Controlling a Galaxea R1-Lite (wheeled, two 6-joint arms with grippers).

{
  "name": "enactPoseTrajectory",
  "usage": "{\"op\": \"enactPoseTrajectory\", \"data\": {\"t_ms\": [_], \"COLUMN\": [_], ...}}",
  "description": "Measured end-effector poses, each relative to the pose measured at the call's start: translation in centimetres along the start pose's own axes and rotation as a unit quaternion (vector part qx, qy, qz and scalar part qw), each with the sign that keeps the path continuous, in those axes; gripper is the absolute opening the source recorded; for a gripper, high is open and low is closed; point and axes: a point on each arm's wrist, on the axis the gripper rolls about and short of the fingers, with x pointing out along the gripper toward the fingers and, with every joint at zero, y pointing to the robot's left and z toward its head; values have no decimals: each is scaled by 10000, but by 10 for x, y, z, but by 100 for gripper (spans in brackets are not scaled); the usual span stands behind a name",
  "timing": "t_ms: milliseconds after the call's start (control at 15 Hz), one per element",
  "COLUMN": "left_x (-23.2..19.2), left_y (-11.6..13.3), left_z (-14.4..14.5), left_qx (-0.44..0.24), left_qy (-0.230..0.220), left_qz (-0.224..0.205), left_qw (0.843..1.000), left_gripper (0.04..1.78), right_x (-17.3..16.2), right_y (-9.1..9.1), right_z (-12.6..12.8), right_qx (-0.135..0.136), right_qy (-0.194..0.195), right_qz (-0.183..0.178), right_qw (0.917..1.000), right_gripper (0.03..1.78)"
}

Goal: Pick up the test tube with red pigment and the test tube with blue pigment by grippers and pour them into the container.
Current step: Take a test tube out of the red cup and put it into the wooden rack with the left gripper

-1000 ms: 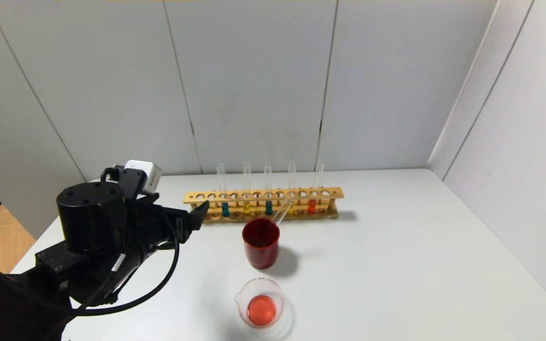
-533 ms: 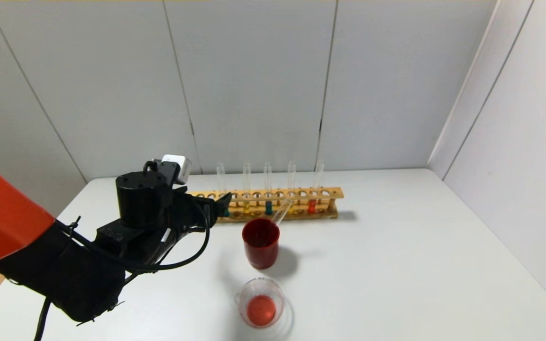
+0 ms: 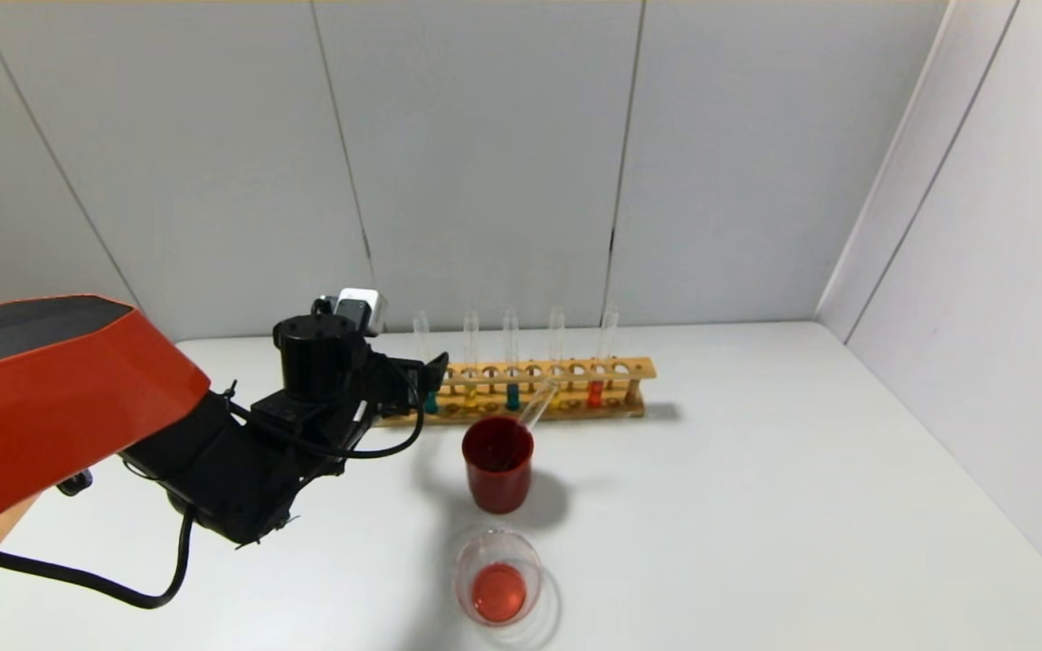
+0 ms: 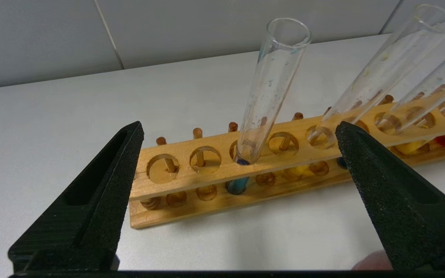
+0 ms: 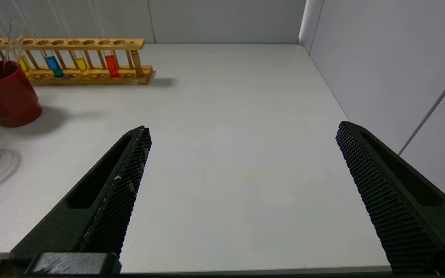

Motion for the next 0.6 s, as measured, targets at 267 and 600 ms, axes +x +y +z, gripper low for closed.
{"op": "enactPoseTrajectory", "data": {"t_ms": [267,600], "left_x": [13,22], "left_y": [-2,-4], "left_z": [-6,-7], "left_qx": [20,43], "left_qy": [45,54], "left_qz": [4,2], "left_qw": [10000,10000], "left_gripper": [175,175], "right_x": [0,0], "right_y": [0,0], "right_z": [0,0], "right_qx": [0,2], "right_qy": [0,0], "right_qz": [1,1], "right_qw": [10000,10000], "right_gripper": [175,175]}}
